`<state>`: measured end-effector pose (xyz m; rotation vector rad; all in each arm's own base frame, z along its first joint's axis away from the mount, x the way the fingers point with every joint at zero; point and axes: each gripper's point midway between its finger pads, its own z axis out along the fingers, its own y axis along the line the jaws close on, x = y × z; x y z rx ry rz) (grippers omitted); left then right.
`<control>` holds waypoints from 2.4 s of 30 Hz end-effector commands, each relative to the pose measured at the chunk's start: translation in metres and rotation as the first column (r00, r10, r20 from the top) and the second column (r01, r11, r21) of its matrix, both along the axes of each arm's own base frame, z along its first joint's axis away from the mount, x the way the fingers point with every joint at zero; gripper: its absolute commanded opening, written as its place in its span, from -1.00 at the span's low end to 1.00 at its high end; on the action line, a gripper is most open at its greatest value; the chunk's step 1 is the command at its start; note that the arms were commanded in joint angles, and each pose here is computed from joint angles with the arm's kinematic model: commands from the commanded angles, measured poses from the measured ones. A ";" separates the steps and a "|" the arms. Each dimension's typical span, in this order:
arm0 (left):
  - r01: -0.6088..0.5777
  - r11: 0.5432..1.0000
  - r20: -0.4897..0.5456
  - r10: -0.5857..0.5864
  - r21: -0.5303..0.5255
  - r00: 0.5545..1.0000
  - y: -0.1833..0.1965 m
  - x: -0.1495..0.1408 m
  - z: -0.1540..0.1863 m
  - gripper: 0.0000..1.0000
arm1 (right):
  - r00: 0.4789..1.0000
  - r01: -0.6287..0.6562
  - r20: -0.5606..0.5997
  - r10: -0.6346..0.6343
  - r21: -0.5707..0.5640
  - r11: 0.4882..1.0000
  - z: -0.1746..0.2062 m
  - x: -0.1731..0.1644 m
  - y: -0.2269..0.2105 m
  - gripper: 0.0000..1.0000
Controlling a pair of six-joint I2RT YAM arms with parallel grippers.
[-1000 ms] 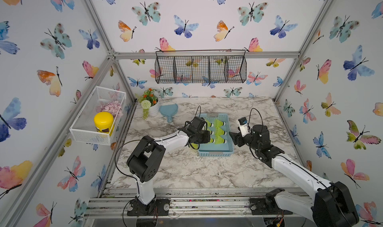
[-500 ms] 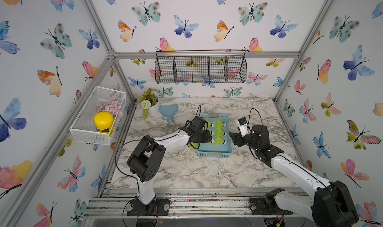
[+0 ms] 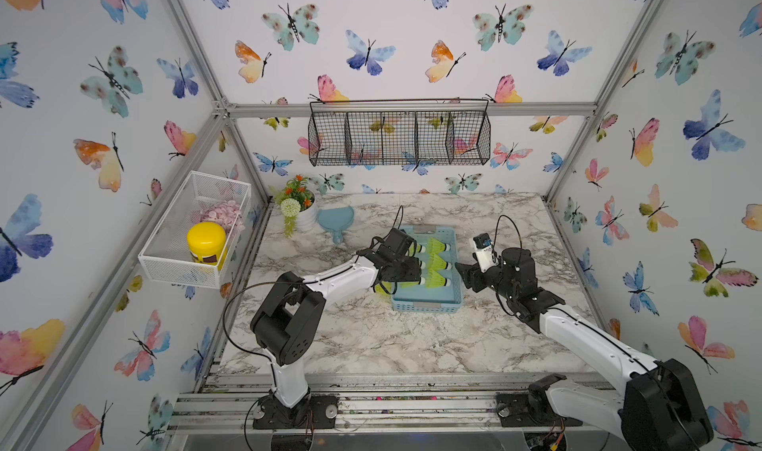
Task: Put the shuttlecocks into the storage box
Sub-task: Place the shuttlecock in the storage box, then pick up the shuttlecock at the center of the board.
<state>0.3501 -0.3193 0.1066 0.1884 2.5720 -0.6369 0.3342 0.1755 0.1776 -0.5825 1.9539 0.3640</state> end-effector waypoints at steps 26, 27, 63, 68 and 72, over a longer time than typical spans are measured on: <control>-0.079 0.991 0.097 0.068 0.112 0.993 0.136 0.000 0.023 0.43 | 0.997 0.073 0.007 -0.073 -0.011 0.997 0.002 0.006 -0.011 0.37; -0.072 0.991 0.092 0.061 0.117 0.994 0.136 0.001 0.020 0.43 | 0.997 0.073 0.006 -0.073 -0.011 0.997 0.001 0.006 -0.011 0.36; 0.026 0.968 -0.002 -0.026 0.251 1.000 0.122 0.055 -0.073 0.07 | 0.997 0.070 -0.011 -0.070 -0.022 0.997 -0.004 0.005 -0.011 0.37; -0.015 0.964 -0.004 0.017 0.266 1.000 0.128 0.059 -0.078 -0.17 | 0.998 0.068 -0.016 -0.068 -0.022 0.997 -0.005 0.005 -0.011 0.37; -0.078 0.962 0.008 0.079 0.263 0.997 0.137 0.061 -0.075 -0.36 | 0.998 0.064 -0.018 -0.064 -0.020 0.998 -0.006 0.004 -0.010 0.37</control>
